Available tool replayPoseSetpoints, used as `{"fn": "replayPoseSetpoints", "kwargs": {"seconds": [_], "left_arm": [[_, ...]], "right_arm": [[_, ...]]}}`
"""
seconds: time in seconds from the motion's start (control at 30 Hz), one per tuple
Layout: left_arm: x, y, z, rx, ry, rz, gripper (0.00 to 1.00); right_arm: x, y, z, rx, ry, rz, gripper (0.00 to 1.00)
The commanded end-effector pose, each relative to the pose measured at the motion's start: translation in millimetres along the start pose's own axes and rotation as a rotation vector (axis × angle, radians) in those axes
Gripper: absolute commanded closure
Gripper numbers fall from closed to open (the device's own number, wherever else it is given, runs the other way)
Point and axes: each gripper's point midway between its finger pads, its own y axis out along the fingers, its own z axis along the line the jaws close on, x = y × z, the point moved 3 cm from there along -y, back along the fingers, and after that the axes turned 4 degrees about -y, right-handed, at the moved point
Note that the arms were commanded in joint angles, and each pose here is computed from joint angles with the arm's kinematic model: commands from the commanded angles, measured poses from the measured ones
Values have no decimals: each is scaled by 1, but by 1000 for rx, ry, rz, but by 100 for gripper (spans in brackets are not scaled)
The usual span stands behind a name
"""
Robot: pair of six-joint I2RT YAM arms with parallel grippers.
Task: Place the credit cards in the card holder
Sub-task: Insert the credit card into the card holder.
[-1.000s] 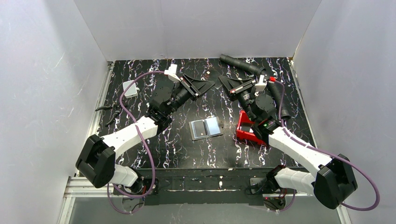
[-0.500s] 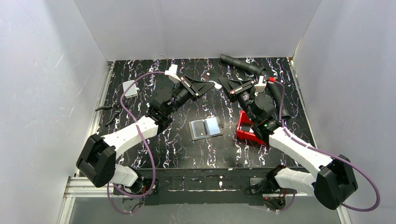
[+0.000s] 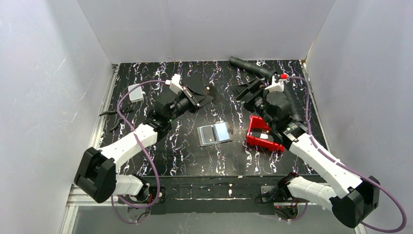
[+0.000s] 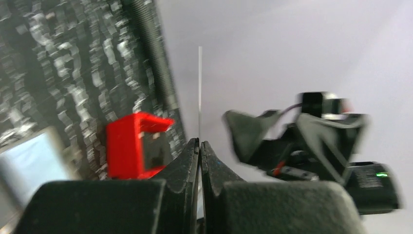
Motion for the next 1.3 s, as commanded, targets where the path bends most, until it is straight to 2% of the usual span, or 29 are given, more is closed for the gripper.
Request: {"fn": "replayPoseSetpoints", "kwargs": {"seconds": [0.0, 0.1, 0.23, 0.3, 0.4, 0.6, 0.8, 1.03, 1.17, 1.27], "left_arm": [[-22, -36, 41, 265, 137, 216, 100], [-35, -60, 71, 470, 231, 393, 100], [-51, -76, 97, 577, 247, 567, 100], [-56, -72, 103, 571, 232, 599, 100], [-63, -64, 121, 599, 189, 644, 100], [-79, -47, 146, 615, 72, 762, 100], [-81, -36, 159, 636, 54, 784, 100], [-82, -32, 171, 679, 35, 793, 100], [-84, -32, 176, 698, 27, 804, 100], [-83, -32, 178, 710, 32, 795, 100]], "right_arm": [[8, -16, -27, -170, -441, 124, 4], [-7, -14, -39, -162, -653, 307, 2], [-41, -6, -65, -145, -748, 560, 2], [-63, -3, -80, -128, -730, 684, 11], [-88, 4, -99, -109, -672, 787, 29], [-117, 9, -139, -176, -625, 949, 47], [-135, 14, -176, -248, -621, 1014, 56], [-140, 23, -202, -318, -649, 1013, 57], [-139, 26, -212, -357, -675, 998, 62], [-137, 27, -217, -370, -682, 978, 63]]}}
